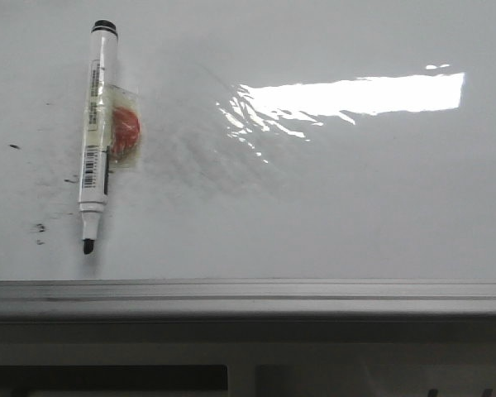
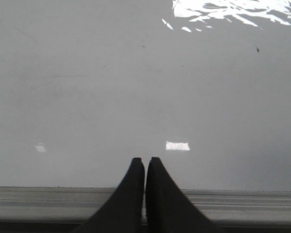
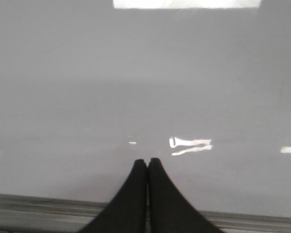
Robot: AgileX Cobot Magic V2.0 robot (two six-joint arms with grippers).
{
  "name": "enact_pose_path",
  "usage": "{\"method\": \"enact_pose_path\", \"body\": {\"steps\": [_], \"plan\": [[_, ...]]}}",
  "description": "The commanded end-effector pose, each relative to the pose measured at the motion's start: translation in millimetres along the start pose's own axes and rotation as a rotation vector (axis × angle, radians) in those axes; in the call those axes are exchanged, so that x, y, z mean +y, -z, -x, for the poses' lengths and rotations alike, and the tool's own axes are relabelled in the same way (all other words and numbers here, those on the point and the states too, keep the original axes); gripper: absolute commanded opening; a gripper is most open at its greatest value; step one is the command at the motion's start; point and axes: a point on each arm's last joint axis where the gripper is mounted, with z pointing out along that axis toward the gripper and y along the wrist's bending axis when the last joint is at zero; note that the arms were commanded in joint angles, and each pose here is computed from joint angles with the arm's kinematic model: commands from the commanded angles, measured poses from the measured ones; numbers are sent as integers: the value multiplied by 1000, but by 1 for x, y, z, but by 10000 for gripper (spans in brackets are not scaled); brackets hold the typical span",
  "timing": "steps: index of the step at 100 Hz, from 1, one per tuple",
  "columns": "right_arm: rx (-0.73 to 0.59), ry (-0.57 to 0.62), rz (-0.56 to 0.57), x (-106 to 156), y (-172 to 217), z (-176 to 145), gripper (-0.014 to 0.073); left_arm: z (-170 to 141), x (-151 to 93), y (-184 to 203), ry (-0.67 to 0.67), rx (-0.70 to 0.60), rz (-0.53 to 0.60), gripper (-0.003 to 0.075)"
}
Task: Write number 8 on whiteboard
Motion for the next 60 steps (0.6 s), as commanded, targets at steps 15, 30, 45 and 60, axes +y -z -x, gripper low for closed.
{"method": "enact_pose_path", "body": {"steps": [15,30,45,60], "plan": [[-30,-3,-8,0,0,-1,-64,-7,0,-2,1,-39,-1,-20],[-30,-3,-8,0,0,-1,-64,-7,1,-2,-18,-40,5,-20],[-30,-3,-8,0,0,-1,-64,-7,1,-2,-18,-40,5,-20],[-30,-3,-8,0,0,-1,-64,-7,1,-2,-18,-40,5,-20]]}}
